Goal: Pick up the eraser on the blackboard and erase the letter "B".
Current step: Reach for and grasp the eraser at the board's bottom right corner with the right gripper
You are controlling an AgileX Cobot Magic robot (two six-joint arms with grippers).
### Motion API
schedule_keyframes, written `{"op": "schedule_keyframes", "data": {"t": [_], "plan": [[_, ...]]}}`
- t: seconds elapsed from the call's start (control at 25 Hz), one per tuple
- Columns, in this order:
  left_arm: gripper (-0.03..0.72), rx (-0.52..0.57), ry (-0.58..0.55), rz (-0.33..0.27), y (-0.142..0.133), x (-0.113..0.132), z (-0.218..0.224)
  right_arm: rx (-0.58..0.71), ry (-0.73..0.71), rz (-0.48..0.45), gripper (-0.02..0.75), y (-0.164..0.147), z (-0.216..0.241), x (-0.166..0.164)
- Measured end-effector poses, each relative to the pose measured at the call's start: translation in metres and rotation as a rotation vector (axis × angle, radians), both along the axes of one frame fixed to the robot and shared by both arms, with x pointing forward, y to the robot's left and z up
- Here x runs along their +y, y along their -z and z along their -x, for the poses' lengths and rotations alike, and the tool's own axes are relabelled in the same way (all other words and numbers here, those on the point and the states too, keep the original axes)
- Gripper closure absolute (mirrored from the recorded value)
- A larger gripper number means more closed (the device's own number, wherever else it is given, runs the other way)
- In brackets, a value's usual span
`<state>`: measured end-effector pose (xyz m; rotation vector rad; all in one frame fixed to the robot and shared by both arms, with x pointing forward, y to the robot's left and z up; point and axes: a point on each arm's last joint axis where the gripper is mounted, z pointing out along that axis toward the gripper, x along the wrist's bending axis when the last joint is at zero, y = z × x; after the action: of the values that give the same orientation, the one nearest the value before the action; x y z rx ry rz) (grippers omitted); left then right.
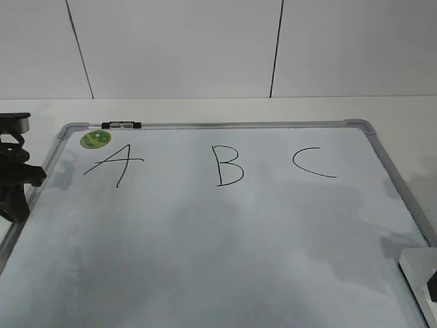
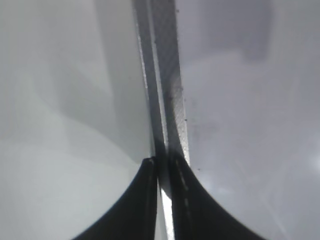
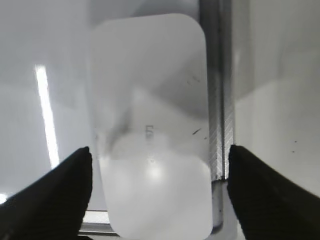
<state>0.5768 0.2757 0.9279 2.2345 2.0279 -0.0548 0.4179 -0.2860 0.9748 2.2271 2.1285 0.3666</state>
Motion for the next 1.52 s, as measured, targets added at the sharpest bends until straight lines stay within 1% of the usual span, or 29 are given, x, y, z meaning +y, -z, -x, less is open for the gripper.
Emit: {"op": "schedule_keyframes", "data": {"t": [0.24,0.84,1.08,1.16,1.24,1.36,1.52], "plan": [[0.659,0.000,0.000,0.000,0.000,0.000,0.000,0.075,-0.013,-0.020,0.069,0.014,-0.006,0.002],[0.659,0.000,0.000,0.000,0.000,0.000,0.000,0.114,-0.018,-0.021,0.069,0.025,-0.024,0.002],[0.659,0.000,0.000,0.000,0.000,0.000,0.000,0.164,-0.029,-0.014,0.077,0.033,-0.025,0.002],[0.659,0.000,0.000,0.000,0.000,0.000,0.000,0.168,-0.029,-0.015,0.083,0.033,-0.025,0.002],[0.659,0.000,0.000,0.000,0.000,0.000,0.000,0.172,-0.030,-0.015,0.125,0.033,-0.025,0.002],[0.659,0.000,0.000,0.000,0.000,0.000,0.000,0.169,-0.035,-0.014,0.158,0.033,-0.025,0.002],[0.659,0.000,0.000,0.000,0.000,0.000,0.000,0.175,-0.038,-0.013,0.172,0.033,-0.025,0.002]]}}
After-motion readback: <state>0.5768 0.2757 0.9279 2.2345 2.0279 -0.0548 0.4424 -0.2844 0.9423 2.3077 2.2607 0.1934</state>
